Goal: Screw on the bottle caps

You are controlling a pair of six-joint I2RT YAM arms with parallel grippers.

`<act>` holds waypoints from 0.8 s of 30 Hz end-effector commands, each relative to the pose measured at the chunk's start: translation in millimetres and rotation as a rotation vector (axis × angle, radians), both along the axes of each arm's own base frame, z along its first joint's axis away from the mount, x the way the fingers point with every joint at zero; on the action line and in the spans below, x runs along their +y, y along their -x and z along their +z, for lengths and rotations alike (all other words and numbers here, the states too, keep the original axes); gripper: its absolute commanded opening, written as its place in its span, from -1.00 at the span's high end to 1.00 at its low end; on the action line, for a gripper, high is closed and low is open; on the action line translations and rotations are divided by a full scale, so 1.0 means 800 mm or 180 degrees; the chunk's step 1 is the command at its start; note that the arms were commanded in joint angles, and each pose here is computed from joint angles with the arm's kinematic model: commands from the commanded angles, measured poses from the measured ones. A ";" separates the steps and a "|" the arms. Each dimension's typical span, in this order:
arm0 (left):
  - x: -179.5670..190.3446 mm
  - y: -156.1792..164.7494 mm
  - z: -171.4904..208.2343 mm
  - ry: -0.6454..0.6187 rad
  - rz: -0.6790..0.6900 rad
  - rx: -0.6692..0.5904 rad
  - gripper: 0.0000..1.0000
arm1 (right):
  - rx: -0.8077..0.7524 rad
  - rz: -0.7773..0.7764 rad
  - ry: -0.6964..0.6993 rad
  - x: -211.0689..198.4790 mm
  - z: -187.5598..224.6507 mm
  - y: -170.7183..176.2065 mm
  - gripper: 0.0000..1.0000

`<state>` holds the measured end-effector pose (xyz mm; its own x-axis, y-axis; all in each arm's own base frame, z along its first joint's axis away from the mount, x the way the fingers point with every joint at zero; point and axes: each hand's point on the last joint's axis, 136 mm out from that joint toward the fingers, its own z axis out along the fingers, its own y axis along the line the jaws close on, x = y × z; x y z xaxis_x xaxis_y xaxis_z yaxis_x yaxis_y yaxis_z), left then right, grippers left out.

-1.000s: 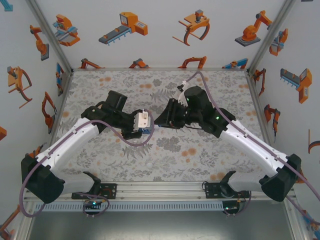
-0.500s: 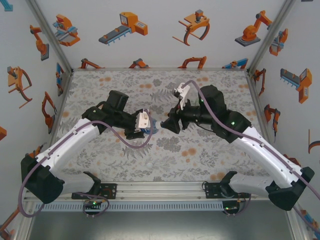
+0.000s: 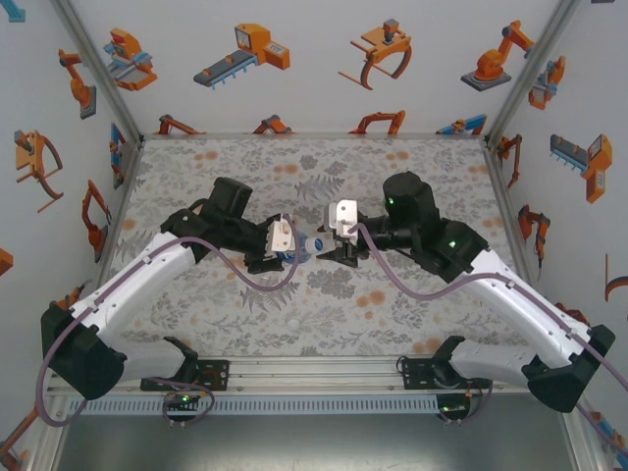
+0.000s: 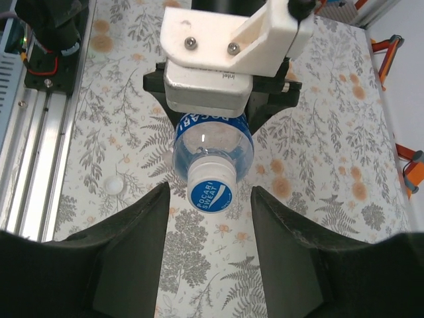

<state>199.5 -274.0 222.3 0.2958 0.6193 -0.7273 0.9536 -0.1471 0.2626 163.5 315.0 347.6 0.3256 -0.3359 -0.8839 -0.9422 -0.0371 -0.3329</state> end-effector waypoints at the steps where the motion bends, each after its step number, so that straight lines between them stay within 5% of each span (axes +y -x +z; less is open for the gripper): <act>1: -0.004 0.005 0.015 0.0121 -0.0104 -0.0071 1.00 | -0.0127 0.0165 -0.0041 0.008 -0.002 0.004 0.06; 17: -0.004 0.005 0.015 0.0119 -0.0102 -0.0068 1.00 | -0.0076 0.0180 -0.0048 0.013 -0.011 0.002 0.32; 24: -0.004 0.004 0.014 0.0116 -0.0099 -0.0068 1.00 | 0.0445 -0.0076 -0.0083 0.012 -0.014 -0.003 0.83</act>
